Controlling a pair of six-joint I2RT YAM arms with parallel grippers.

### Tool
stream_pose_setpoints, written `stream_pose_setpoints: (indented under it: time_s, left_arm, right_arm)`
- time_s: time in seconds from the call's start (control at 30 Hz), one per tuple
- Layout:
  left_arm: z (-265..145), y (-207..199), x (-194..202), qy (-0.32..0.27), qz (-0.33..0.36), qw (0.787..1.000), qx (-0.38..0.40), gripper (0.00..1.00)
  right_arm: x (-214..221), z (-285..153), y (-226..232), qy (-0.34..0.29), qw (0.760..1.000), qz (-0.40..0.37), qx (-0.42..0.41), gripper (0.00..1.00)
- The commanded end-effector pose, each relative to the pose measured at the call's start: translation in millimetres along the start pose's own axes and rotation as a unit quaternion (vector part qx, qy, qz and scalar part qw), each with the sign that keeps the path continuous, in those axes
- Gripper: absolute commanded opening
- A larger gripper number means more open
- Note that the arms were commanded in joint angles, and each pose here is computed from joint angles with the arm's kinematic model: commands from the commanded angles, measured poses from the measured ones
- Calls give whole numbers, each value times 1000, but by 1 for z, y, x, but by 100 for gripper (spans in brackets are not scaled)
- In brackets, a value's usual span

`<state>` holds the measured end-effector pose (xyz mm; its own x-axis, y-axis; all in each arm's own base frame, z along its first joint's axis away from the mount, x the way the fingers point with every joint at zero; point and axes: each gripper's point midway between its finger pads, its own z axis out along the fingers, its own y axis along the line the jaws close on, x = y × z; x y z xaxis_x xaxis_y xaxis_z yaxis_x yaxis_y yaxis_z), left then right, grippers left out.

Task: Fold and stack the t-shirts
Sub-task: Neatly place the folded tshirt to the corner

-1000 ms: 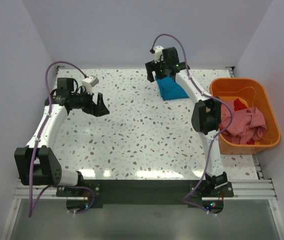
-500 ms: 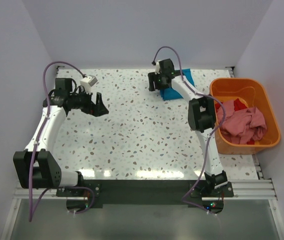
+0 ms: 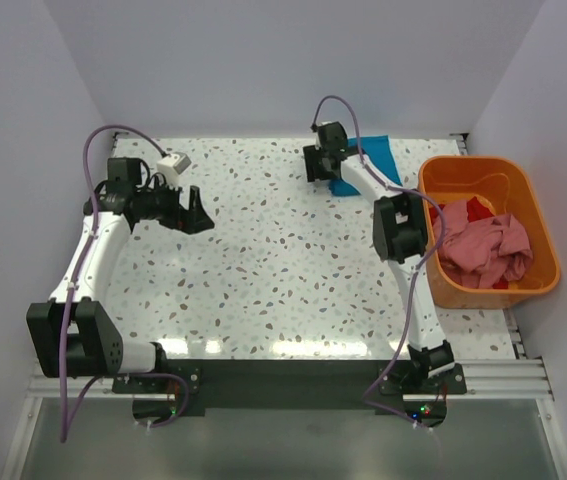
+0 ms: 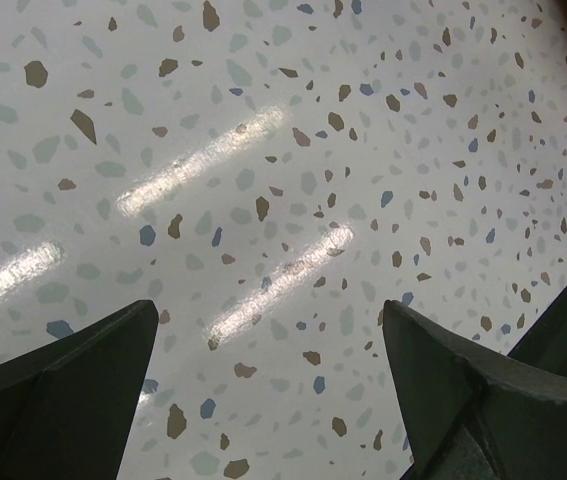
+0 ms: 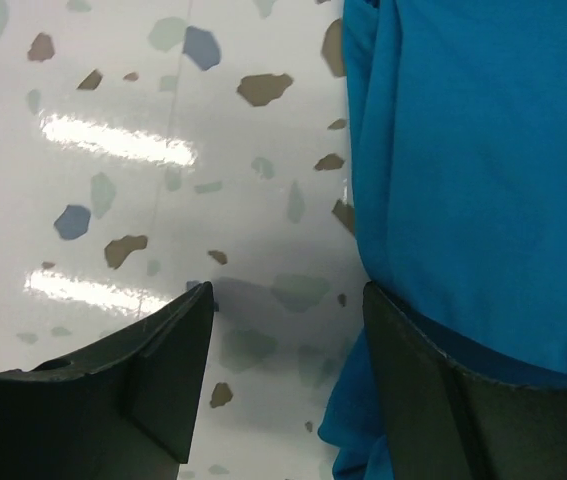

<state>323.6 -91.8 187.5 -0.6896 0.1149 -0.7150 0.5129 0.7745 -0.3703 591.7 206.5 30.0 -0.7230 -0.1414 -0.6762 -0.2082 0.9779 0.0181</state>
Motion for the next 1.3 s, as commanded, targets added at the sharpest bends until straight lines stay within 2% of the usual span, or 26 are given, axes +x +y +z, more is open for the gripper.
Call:
stream_pose_setpoints:
  time_s: [0.0,0.33,0.67,0.87,1.27]
  left_arm:
    - [-4,1,4,-2,-3,1000,-2,100]
    - [-1,5,7,2,-11,1000,2,100]
    - [0,11,8,5,-14,1000,6,100]
    - [-4,14,7,5,-13,1000,4,100]
    - [-5,15,13,8,-24,1000,5,100]
  right_arm:
    - [-14,10,-45,-25,996,47,65,65]
    - [-41,7,-84,-64,991,73,90,67]
    - [-50,3,-127,-79,986,60,138,68]
    - [-53,2,-163,-95,974,53,199,69]
    - [-54,2,-213,-109,962,50,247,70]
